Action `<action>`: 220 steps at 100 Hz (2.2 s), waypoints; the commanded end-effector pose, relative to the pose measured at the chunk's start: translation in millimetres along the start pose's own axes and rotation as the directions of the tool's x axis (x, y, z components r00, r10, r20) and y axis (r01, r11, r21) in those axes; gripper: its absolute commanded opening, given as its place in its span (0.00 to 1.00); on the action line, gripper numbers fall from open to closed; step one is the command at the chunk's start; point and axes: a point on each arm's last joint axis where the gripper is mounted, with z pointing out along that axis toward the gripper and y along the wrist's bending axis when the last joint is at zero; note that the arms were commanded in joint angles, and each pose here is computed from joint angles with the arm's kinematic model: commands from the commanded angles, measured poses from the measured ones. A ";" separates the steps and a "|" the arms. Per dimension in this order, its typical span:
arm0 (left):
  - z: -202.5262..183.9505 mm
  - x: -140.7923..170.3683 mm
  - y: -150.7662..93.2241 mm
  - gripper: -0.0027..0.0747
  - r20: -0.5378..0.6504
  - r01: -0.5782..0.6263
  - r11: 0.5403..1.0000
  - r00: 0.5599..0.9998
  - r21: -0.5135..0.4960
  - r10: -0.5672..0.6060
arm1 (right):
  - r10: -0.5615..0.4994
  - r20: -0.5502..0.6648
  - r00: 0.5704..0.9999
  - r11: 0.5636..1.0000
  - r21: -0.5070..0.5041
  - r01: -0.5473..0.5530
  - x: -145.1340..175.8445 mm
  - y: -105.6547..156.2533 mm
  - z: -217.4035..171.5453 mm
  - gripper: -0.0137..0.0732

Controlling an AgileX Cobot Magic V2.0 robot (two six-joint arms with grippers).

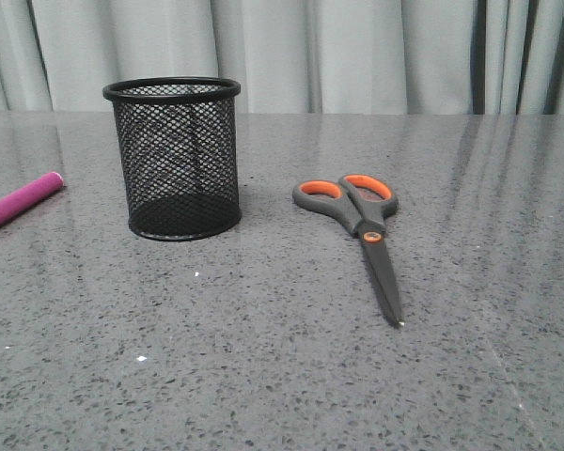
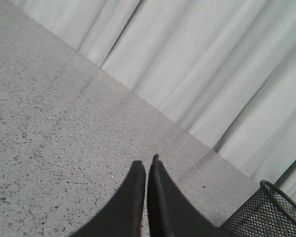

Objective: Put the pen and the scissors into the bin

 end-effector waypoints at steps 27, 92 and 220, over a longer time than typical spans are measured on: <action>-2.1 -3.9 -0.1 0.01 0.064 0.023 0.999 0.998 0.024 -0.025 | 0.005 0.061 0.998 1.000 -0.013 -0.004 -9.6 3.3 -2.6 0.08; 22.7 -72.4 -65.2 0.01 -0.262 -0.333 0.943 0.910 -0.003 0.321 | -0.122 -0.498 0.858 0.989 0.012 0.148 -57.4 40.0 46.2 0.08; 179.5 -74.9 -91.2 0.40 -0.748 -0.397 0.886 0.507 0.239 0.428 | -0.135 -0.636 0.760 0.986 -0.011 0.165 -88.5 59.0 90.8 0.62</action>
